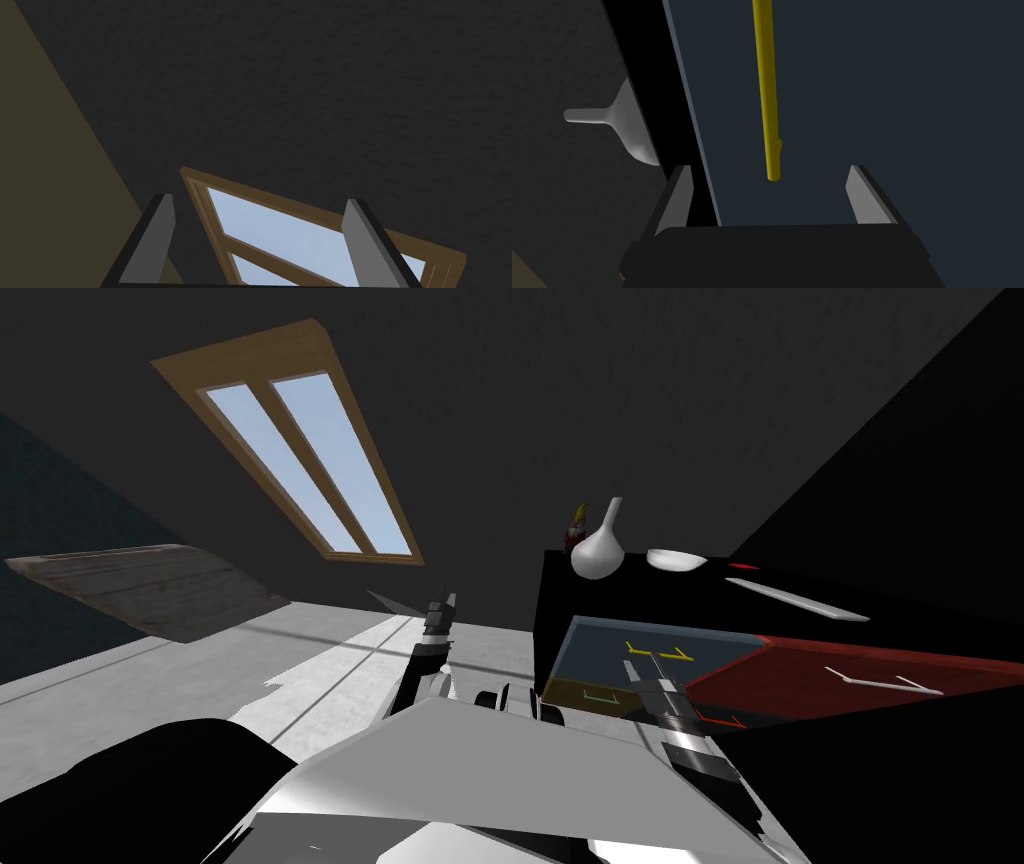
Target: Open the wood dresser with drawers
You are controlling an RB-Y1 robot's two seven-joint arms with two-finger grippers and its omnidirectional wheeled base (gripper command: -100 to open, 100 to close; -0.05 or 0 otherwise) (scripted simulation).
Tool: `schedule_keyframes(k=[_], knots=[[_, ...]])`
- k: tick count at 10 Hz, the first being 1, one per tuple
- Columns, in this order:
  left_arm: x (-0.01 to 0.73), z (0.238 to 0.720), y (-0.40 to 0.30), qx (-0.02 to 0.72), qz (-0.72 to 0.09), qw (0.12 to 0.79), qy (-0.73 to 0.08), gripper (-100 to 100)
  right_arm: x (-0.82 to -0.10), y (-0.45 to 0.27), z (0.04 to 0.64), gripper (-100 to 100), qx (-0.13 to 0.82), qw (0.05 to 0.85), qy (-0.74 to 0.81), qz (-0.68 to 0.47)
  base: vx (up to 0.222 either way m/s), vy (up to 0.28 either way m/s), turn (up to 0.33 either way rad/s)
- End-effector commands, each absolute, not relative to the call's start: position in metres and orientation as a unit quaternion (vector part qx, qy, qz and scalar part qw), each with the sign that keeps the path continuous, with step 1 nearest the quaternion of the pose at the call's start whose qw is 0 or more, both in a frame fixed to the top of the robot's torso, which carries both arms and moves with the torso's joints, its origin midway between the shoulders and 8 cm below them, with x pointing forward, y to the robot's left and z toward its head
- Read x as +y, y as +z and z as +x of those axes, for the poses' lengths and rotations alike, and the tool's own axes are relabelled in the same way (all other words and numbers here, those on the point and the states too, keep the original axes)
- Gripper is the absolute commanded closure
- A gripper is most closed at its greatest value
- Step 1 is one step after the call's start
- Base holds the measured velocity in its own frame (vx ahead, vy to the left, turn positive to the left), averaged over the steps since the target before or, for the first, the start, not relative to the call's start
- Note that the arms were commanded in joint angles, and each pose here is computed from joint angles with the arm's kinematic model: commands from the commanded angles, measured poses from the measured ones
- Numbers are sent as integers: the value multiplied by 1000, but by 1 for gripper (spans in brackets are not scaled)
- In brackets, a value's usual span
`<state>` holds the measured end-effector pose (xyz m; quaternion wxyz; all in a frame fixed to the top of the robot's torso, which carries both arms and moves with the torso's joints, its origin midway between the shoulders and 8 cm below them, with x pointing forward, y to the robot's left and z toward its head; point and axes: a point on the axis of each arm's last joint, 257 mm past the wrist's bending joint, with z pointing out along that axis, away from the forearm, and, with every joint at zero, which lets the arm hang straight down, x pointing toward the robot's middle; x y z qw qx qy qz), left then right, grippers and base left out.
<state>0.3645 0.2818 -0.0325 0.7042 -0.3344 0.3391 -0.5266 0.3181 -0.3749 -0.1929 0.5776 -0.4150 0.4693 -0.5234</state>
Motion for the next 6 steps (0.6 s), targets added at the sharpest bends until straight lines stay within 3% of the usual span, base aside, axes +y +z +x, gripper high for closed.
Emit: schedule_keyframes(k=[1, 3, 4, 6], knots=[[282, 364, -33, 339, -334, 704, -527, 0, -380, -184, 319, -100, 471, 576, -524, -414, 47, 23, 29], [282, 364, -33, 339, -334, 704, -526, 0, -380, -182, 318, -100, 470, 576, -525, -414, 86, 16, 18], [282, 364, -33, 339, -334, 704, -526, 0, -377, -189, 319, 100, 471, 577, -523, -414, -37, -12, -32], [282, 364, -33, 339, -334, 704, -527, 0, -377, -182, 316, 100, 468, 579, -523, -415, -80, -7, -11]])
